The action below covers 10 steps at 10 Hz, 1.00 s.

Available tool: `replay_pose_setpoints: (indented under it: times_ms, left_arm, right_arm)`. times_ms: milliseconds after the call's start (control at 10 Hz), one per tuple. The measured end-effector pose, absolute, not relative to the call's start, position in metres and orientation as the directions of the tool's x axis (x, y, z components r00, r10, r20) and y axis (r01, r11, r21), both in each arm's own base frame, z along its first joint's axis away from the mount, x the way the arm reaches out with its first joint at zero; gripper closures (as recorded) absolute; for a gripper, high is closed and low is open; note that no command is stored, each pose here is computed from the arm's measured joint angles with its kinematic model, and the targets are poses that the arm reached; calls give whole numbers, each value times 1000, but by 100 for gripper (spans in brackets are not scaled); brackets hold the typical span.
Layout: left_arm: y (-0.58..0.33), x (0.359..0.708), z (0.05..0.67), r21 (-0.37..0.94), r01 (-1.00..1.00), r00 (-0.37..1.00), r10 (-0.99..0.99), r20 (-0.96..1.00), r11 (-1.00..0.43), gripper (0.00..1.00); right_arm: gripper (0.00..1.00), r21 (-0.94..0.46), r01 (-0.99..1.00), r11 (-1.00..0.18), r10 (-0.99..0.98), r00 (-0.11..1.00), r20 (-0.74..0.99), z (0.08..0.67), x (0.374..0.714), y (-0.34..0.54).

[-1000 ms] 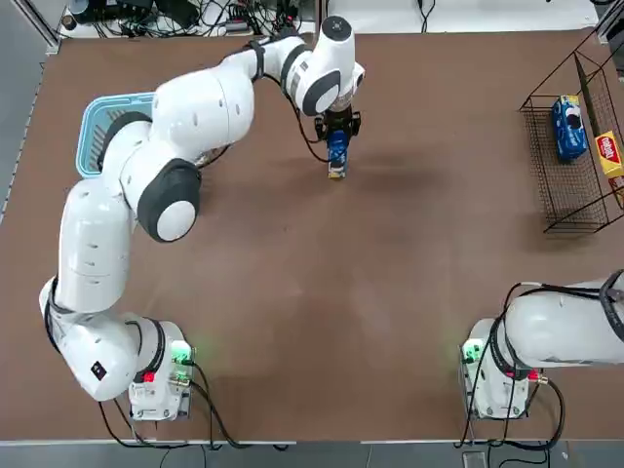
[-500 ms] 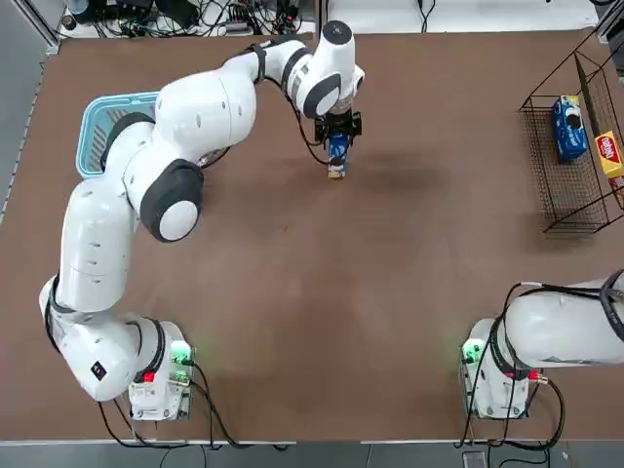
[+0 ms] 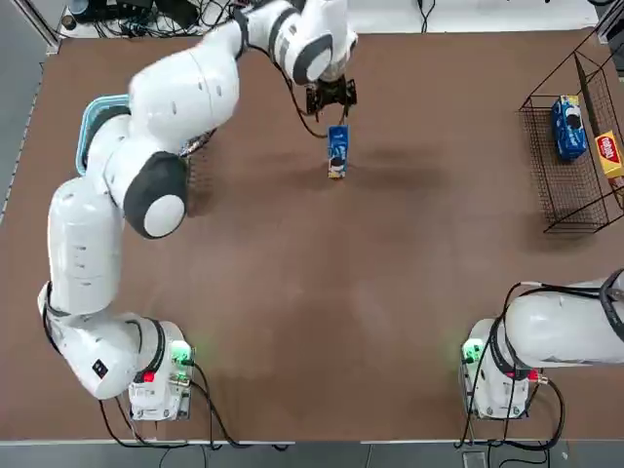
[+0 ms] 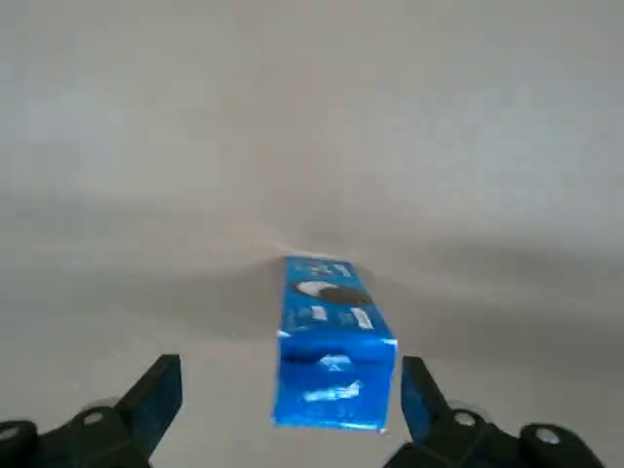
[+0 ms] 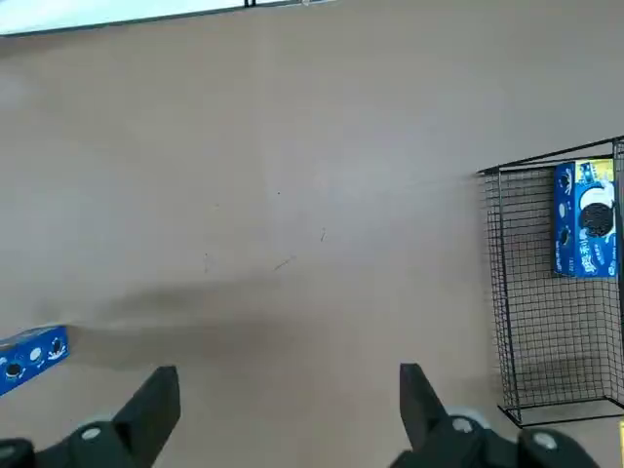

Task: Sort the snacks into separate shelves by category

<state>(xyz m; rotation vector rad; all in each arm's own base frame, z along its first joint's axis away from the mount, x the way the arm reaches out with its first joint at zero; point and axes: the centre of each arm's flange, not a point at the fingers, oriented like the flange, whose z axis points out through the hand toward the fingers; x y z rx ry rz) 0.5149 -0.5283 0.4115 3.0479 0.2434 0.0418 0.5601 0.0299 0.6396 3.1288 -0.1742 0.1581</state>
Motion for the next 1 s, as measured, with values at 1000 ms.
replay_pose_setpoints:
  times_ms: [1000]
  left_arm:
    - [-5,613,517,-22,738,674,739,-17,-674,1]
  right_arm:
    - [1,-62,-160,-985,-166,980,108,618,558,177]
